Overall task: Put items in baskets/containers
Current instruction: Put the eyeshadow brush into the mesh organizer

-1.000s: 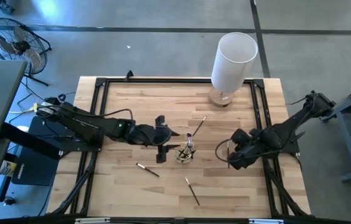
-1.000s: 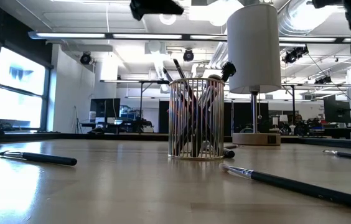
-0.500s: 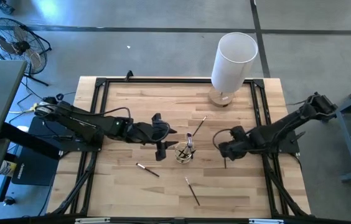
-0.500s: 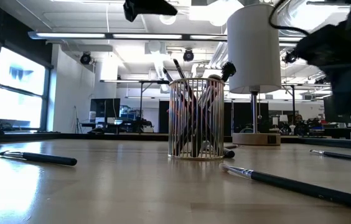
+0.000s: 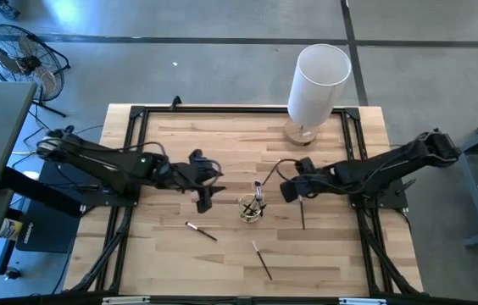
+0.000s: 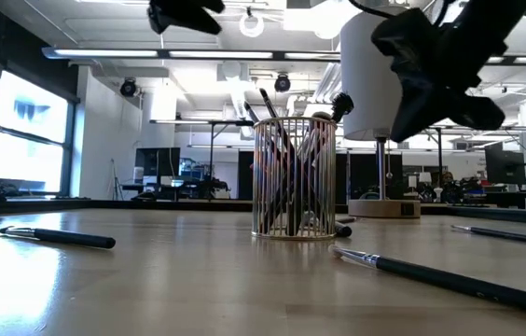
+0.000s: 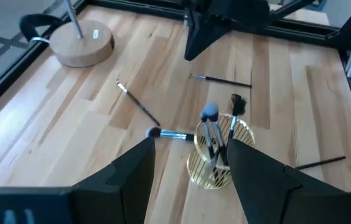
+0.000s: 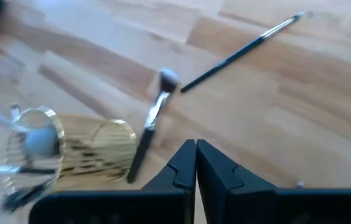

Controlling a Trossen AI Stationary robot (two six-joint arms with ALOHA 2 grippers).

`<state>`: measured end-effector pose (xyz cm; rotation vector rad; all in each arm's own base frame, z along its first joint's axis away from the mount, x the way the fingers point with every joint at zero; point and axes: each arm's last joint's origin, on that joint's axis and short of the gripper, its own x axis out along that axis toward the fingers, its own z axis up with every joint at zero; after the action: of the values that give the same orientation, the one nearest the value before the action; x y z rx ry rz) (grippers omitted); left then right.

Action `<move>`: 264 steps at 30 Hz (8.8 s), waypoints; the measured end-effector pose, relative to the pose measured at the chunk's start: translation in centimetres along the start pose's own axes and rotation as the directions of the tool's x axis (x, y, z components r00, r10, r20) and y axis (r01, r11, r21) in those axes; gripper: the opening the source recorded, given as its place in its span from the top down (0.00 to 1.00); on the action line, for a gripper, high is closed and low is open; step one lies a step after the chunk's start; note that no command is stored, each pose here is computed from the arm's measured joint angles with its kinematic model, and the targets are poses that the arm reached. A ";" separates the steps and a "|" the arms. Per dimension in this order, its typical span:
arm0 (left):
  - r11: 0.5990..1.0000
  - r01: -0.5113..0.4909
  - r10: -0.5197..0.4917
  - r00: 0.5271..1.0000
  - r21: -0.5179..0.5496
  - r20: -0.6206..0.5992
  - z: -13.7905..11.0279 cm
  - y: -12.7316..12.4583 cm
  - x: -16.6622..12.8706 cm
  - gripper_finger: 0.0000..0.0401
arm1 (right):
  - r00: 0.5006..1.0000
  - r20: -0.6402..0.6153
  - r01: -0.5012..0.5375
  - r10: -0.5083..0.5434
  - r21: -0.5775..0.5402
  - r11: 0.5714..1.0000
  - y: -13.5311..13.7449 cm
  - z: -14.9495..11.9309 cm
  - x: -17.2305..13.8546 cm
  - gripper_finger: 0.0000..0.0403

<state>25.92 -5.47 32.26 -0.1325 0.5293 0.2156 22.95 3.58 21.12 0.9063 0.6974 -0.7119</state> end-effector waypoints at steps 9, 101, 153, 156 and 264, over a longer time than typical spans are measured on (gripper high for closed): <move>0.995 0.062 -0.052 0.990 -0.072 0.131 -3.2 2.3 -3.0 0.51 | 0.937 -0.135 0.306 -0.322 -0.124 0.944 3.2 1.6 1.7 1.00; 0.978 0.152 -0.126 0.976 -0.141 0.179 -5.0 2.9 -3.3 0.51 | 0.742 0.501 -0.103 0.446 -0.573 0.813 6.2 -4.8 -5.1 1.00; 0.964 0.174 -0.147 0.979 -0.200 0.143 -5.3 2.6 -2.8 0.51 | 0.850 0.338 0.001 0.405 -0.768 0.640 9.0 -1.8 0.7 0.72; 0.969 0.137 -0.111 0.985 -0.204 0.134 -5.4 2.5 -2.1 0.51 | 0.890 0.322 0.022 0.324 -0.739 0.674 7.7 -0.3 -2.1 0.74; -0.360 -0.802 0.208 0.430 -0.477 -0.879 -15.3 -6.4 9.7 0.51 | 0.991 -0.105 -0.131 0.079 -0.722 0.679 -8.8 1.0 -3.0 0.99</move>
<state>28.16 -12.75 14.62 -1.4784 0.8042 1.7637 14.51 -0.36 20.01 0.2151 0.8887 -0.2395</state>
